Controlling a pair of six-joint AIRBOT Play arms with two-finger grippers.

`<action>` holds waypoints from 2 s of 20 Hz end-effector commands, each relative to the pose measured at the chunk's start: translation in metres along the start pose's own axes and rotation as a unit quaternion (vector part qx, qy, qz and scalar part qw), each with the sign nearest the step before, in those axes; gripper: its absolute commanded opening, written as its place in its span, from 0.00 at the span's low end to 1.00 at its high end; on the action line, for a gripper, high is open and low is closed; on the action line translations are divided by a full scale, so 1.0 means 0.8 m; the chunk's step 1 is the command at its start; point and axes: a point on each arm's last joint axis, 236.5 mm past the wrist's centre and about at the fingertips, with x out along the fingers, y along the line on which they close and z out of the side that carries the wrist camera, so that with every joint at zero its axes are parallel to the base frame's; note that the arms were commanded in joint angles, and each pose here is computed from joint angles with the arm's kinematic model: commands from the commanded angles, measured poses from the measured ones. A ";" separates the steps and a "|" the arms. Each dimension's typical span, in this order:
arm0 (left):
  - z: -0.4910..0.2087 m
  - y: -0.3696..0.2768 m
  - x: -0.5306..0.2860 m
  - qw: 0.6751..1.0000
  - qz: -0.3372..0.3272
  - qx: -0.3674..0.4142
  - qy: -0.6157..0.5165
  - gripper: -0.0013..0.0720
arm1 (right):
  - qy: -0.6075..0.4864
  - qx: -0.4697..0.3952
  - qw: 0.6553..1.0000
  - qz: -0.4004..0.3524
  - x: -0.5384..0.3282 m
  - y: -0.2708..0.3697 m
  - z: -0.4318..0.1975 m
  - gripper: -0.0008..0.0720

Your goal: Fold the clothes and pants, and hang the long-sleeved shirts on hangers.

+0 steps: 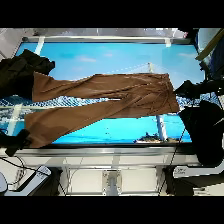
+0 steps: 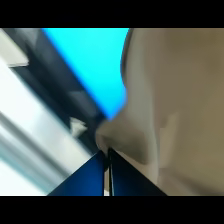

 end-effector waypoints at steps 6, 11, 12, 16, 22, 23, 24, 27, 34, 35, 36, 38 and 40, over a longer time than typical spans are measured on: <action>0.200 -0.154 -0.158 0.916 -0.262 -0.119 -0.280 0.03 | -0.032 -0.009 0.999 -0.035 -0.009 -0.013 0.016 0.46; 0.236 -0.198 -0.146 0.890 -0.283 -0.144 -0.327 0.03 | -0.082 -0.014 0.996 -0.040 -0.005 -0.011 0.048 0.46; 0.236 -0.210 -0.126 0.894 -0.278 -0.140 -0.322 0.03 | -0.087 -0.020 0.995 -0.042 0.000 -0.006 0.053 0.46; 0.263 -0.263 -0.069 0.896 -0.255 -0.121 -0.343 0.03 | -0.091 -0.057 0.992 -0.063 0.024 0.011 0.064 0.46; 0.344 -0.349 -0.105 0.868 -0.289 -0.079 -0.397 0.03 | -0.073 -0.052 0.989 -0.118 0.025 -0.015 0.056 0.46; 0.354 -0.354 -0.117 0.861 -0.288 -0.066 -0.413 0.03 | -0.074 -0.051 0.989 -0.121 0.024 -0.016 0.056 0.46; 0.360 -0.355 -0.121 0.859 -0.285 -0.057 -0.420 0.03 | -0.080 -0.049 0.988 -0.122 0.024 -0.017 0.060 0.46; 0.346 -0.364 -0.104 0.876 -0.269 0.000 -0.401 0.50 | -0.099 -0.044 0.988 -0.108 0.026 -0.006 0.070 0.46; 0.313 -0.301 -0.114 0.916 -0.240 0.082 -0.311 0.98 | -0.023 -0.047 0.991 -0.119 0.019 -0.012 0.022 0.47; 0.307 -0.276 -0.121 0.922 -0.236 0.078 -0.296 0.98 | -0.013 -0.047 0.991 -0.121 0.009 -0.014 0.013 0.47; 0.297 -0.244 -0.125 0.930 -0.229 0.066 -0.280 0.98 | -0.004 -0.041 0.992 -0.121 0.000 -0.016 0.004 0.47; 0.268 -0.170 -0.110 0.945 -0.193 0.031 -0.263 0.98 | 0.023 -0.031 0.992 -0.118 -0.013 -0.021 -0.028 0.47; 0.238 -0.116 -0.084 0.950 -0.176 -0.025 -0.255 0.98 | 0.027 -0.008 0.993 -0.112 -0.011 -0.028 -0.060 0.47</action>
